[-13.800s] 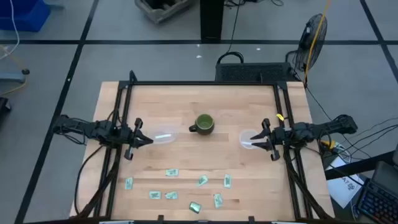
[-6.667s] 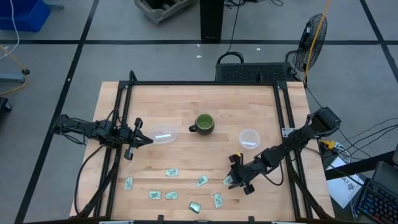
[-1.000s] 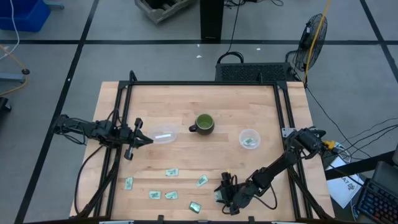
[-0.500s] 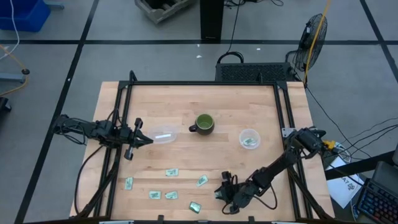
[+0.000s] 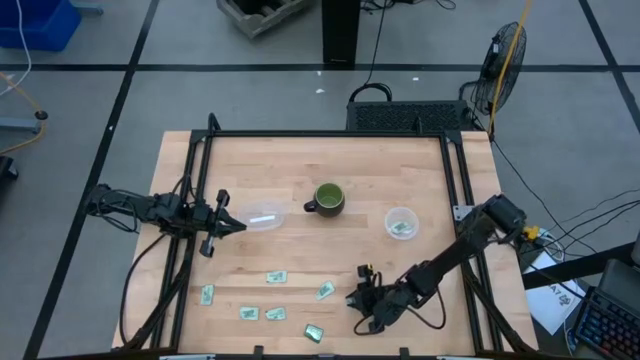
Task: Pick and place Stevia / Truvia into bins
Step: Put the stevia packet into the round transparent container, then put the stevia packet into the oval transparent container
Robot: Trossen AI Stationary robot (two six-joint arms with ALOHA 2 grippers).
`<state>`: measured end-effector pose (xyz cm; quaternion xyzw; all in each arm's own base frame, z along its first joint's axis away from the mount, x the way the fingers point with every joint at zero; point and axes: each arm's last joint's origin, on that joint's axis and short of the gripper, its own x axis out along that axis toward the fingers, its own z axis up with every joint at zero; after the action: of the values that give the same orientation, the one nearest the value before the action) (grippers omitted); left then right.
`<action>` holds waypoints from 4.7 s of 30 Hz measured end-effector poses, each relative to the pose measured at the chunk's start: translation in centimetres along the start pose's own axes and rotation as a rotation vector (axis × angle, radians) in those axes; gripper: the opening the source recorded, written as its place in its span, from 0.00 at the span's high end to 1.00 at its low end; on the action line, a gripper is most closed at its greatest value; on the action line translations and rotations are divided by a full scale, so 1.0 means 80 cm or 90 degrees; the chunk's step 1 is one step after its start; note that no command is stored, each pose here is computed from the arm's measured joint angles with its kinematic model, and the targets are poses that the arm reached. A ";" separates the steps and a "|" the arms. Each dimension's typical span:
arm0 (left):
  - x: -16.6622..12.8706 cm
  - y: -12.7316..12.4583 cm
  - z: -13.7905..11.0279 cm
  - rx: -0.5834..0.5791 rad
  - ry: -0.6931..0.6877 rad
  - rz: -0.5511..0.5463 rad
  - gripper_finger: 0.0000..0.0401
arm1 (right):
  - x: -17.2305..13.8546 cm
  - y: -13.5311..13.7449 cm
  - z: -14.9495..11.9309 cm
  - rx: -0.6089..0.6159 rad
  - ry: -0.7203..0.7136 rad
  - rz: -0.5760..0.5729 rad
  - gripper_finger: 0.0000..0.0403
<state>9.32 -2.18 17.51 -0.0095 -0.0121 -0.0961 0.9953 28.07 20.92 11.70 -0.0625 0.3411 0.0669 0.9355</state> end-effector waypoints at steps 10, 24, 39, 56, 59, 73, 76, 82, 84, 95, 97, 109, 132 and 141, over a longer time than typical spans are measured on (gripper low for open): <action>0.000 0.000 0.001 0.000 -0.004 0.000 0.94 | -0.051 -0.027 0.021 -0.003 0.022 -0.118 0.78; 0.000 0.000 0.001 0.000 -0.004 0.000 0.94 | -0.136 -0.081 0.017 0.177 0.006 -0.407 0.77; 0.000 0.000 0.001 0.000 -0.004 0.000 0.94 | -0.140 -0.138 -0.043 0.335 0.113 -0.571 0.77; 0.000 0.000 0.001 0.000 -0.004 0.000 0.94 | -0.127 -0.143 -0.061 0.354 0.101 -0.557 0.50; 0.000 0.000 0.001 0.000 -0.004 0.000 0.94 | -0.123 -0.139 -0.051 0.360 0.070 -0.511 0.47; 0.000 0.000 0.001 0.000 -0.004 0.000 0.94 | -0.150 -0.086 0.055 0.135 -0.255 -0.114 0.50; 0.000 0.000 0.001 0.000 -0.005 0.000 0.94 | -0.174 -0.084 0.058 0.117 -0.266 -0.095 0.50; 0.000 0.000 0.001 0.000 -0.005 0.000 0.94 | -0.202 -0.088 0.043 0.109 -0.309 -0.067 0.50; 0.000 0.000 0.001 0.000 -0.004 0.000 0.94 | -0.207 -0.093 0.030 0.111 -0.326 -0.061 0.50; 0.000 0.000 0.001 0.000 -0.004 0.000 0.94 | -0.226 -0.136 -0.059 0.195 -0.488 -0.040 0.52; 0.000 0.000 0.001 0.000 -0.004 0.000 0.94 | -0.229 -0.142 -0.069 0.206 -0.509 -0.039 0.52; 0.000 0.000 0.001 0.000 -0.005 0.000 0.94 | -0.251 -0.157 -0.093 0.154 -0.532 -0.016 0.57; 0.000 0.000 0.001 0.000 -0.005 0.000 0.94 | -0.257 -0.172 -0.127 0.206 -0.451 -0.052 0.69; 0.000 0.000 0.001 0.000 -0.005 0.000 0.94 | -0.257 -0.172 -0.127 0.238 -0.456 -0.037 0.69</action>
<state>9.32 -2.18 17.58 -0.0100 -0.0156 -0.0961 0.9952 8.37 4.06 18.31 0.1263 -0.0023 -0.0053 0.9920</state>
